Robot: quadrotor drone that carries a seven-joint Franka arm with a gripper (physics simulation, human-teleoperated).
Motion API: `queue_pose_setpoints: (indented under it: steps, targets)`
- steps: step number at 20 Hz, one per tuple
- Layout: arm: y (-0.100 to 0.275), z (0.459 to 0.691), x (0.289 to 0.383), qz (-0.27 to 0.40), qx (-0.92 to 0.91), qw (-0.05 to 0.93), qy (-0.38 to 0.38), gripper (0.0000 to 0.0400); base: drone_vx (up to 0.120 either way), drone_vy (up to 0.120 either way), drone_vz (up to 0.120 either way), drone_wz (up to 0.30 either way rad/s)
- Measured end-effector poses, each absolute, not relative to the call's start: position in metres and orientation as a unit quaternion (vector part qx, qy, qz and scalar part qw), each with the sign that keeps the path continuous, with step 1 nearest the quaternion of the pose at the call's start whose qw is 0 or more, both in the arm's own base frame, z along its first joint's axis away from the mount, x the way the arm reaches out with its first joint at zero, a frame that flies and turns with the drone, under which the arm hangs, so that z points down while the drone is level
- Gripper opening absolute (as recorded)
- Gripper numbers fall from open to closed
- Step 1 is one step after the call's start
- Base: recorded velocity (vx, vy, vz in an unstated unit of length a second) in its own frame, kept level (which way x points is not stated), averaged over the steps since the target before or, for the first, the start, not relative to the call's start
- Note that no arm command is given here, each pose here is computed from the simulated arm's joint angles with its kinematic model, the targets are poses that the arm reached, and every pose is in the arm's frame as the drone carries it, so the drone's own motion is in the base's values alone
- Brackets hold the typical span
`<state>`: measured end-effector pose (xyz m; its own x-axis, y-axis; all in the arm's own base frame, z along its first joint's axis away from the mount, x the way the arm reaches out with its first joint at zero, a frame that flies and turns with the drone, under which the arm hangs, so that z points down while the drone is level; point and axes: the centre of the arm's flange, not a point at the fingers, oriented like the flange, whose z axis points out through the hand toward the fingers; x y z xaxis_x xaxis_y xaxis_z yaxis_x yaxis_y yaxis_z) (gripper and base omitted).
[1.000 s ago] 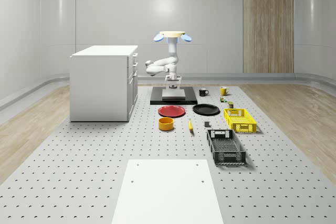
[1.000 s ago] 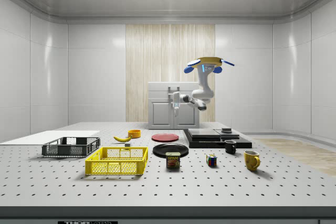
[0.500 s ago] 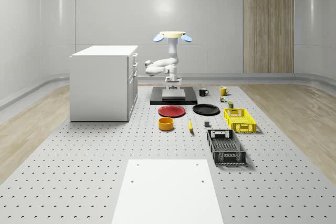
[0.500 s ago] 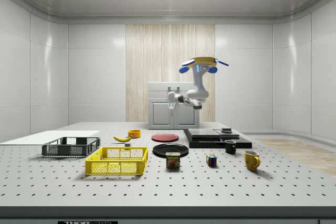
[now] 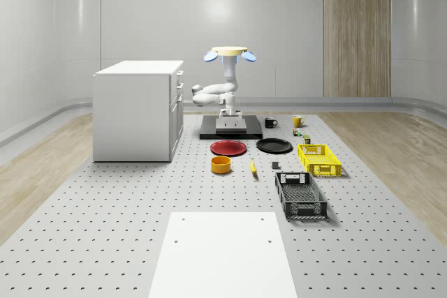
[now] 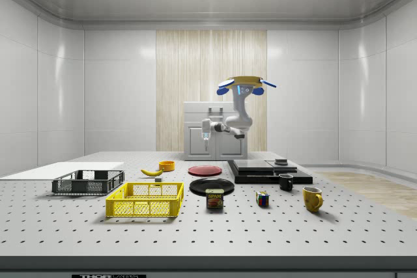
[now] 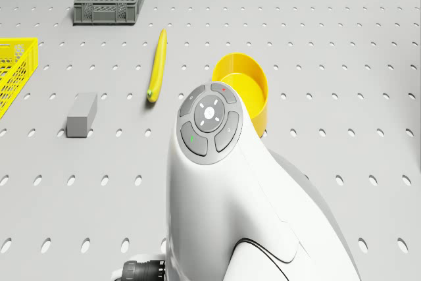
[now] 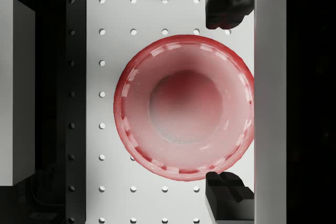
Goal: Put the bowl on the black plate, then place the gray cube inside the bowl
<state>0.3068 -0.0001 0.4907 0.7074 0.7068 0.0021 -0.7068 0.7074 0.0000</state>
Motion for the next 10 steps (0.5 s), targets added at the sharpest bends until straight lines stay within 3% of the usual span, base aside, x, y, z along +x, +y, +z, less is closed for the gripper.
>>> queue_pose_setpoints:
  steps: [1, 3, 7, 10]
  targets:
    - [-0.0001, 0.4907, 0.3068, 0.382, 0.000, 0.924, -0.001, 0.0400, 0.120, 0.000, -0.120, 0.000]
    - [-0.0001, 0.4907, 0.3068, 0.382, 0.000, 0.924, -0.001, 0.0400, 0.120, 0.000, 0.000, 0.000]
    - [-0.0001, 0.4907, 0.3068, 0.383, 0.000, 0.924, -0.001, 0.0400, 0.120, 0.000, -0.120, 0.000]
    - [-0.0001, 0.4907, 0.3068, 0.383, 0.000, 0.924, -0.001, 0.0400, 0.120, 0.000, -0.053, 0.000]
